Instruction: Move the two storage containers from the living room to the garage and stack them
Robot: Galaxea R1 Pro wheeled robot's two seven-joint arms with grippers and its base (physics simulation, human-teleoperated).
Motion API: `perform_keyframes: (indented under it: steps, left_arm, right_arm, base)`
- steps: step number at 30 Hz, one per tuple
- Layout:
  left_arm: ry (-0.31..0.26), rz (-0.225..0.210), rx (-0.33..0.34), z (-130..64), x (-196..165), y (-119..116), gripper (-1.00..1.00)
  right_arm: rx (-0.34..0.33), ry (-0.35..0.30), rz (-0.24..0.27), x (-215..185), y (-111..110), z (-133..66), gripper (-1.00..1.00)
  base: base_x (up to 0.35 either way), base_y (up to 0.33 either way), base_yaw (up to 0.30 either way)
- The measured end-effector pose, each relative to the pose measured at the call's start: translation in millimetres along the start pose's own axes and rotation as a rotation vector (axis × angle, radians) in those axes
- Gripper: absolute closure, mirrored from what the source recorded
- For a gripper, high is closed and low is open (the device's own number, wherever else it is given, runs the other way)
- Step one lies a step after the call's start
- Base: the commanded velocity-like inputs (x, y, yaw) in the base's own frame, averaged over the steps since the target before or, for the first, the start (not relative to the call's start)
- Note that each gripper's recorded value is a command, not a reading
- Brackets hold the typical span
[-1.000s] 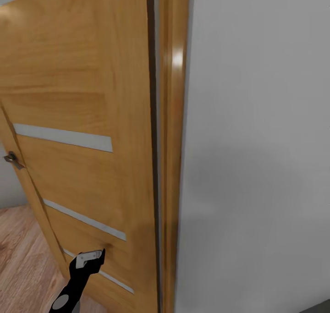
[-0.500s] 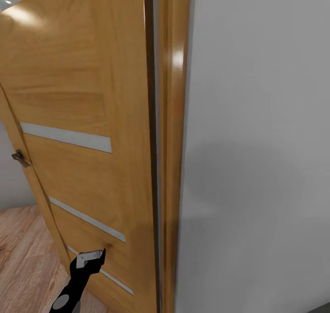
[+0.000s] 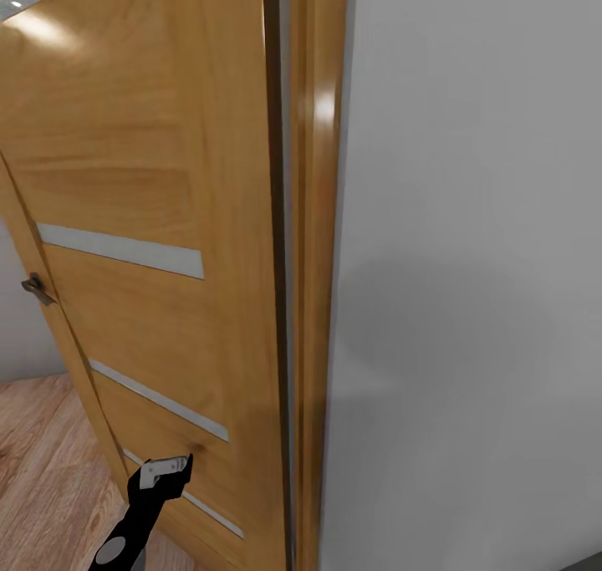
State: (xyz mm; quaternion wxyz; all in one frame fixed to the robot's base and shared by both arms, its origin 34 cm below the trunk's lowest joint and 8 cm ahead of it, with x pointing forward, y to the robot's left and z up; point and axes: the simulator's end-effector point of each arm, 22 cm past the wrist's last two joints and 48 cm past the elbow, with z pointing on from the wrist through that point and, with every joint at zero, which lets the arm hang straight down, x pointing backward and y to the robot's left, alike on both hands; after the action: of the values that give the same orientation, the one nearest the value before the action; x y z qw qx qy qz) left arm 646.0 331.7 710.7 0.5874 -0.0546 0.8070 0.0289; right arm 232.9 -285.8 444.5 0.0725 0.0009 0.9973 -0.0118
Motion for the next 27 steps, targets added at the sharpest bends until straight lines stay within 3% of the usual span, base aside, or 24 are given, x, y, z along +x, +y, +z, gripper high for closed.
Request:
perform_keyframes:
  steps: [27]
  left_arm:
    - [0.033, 0.009, 0.005, 7.4, 8.5, -2.2, -1.0]
  right_arm:
    - [0.0, 0.0, 0.0, 0.1, 0.0, -0.1, -1.0]
  base:
    - [0.012, 0.0, 0.0]
